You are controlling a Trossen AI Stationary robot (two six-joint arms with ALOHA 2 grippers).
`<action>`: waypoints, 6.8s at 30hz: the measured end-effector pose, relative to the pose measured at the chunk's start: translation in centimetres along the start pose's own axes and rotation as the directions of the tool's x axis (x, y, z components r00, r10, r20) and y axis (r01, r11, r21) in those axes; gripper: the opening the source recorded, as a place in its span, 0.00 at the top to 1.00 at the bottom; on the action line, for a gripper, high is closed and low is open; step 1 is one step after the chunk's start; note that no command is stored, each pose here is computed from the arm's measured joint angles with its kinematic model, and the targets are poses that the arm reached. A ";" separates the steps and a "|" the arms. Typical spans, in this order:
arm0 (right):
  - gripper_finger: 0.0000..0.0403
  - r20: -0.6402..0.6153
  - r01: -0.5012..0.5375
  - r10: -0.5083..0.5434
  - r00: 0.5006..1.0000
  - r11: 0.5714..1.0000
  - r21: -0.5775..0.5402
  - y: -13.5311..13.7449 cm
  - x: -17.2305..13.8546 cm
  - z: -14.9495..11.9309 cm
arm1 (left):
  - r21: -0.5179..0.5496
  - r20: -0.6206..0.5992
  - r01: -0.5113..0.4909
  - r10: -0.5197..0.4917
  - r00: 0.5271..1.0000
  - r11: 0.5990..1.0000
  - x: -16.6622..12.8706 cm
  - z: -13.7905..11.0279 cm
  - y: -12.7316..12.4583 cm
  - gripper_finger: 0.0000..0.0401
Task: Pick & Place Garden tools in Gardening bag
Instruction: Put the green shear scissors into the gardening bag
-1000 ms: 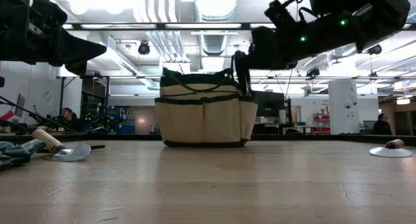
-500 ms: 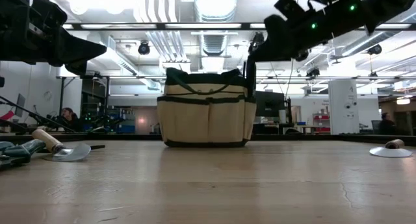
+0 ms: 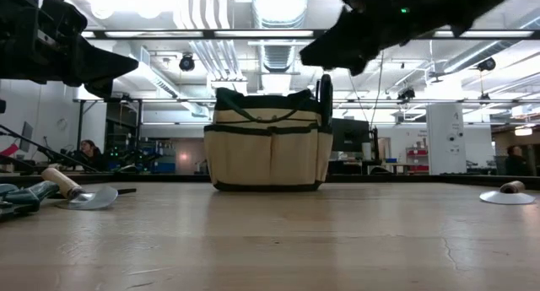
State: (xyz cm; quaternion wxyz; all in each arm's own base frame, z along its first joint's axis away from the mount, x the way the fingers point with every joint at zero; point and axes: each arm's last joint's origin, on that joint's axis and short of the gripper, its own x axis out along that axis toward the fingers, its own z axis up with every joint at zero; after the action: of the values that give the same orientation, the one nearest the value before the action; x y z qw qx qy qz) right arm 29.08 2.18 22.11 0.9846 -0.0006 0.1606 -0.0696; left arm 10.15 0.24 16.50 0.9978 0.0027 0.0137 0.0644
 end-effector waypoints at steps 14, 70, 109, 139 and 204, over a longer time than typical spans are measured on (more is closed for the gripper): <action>0.77 -0.269 0.031 -0.076 0.960 0.986 -0.166 0.0 6.8 3.2 | 0.001 -0.012 -0.001 0.001 1.000 1.000 0.1 -0.1 0.0 0.96; 0.82 -0.481 -0.087 -0.046 0.876 0.964 -0.250 0.8 7.1 8.1 | 0.002 -0.013 0.000 0.000 1.000 1.000 0.1 -0.1 0.0 0.96; 0.93 -0.104 -0.410 0.405 0.908 0.911 -0.039 4.0 -5.5 3.3 | 0.003 -0.021 -0.001 0.001 1.000 1.000 0.1 -0.2 0.0 0.96; 0.93 0.027 -0.528 0.534 0.845 0.842 -0.113 5.5 -6.8 -2.4 | 0.003 -0.023 0.000 0.000 1.000 1.000 0.1 -0.2 0.0 0.96; 0.93 -0.022 -0.419 0.421 0.907 0.891 -0.176 2.8 -6.5 -7.0 | -0.342 -0.939 -0.831 -0.114 0.325 0.440 6.5 6.0 -9.3 0.76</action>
State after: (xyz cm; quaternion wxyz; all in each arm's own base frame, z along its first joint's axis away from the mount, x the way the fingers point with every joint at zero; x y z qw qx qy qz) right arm 21.09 5.98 17.44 0.9736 -0.0538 0.1544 0.1593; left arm 17.91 -8.17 22.24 0.6489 -0.4843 0.4943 0.3163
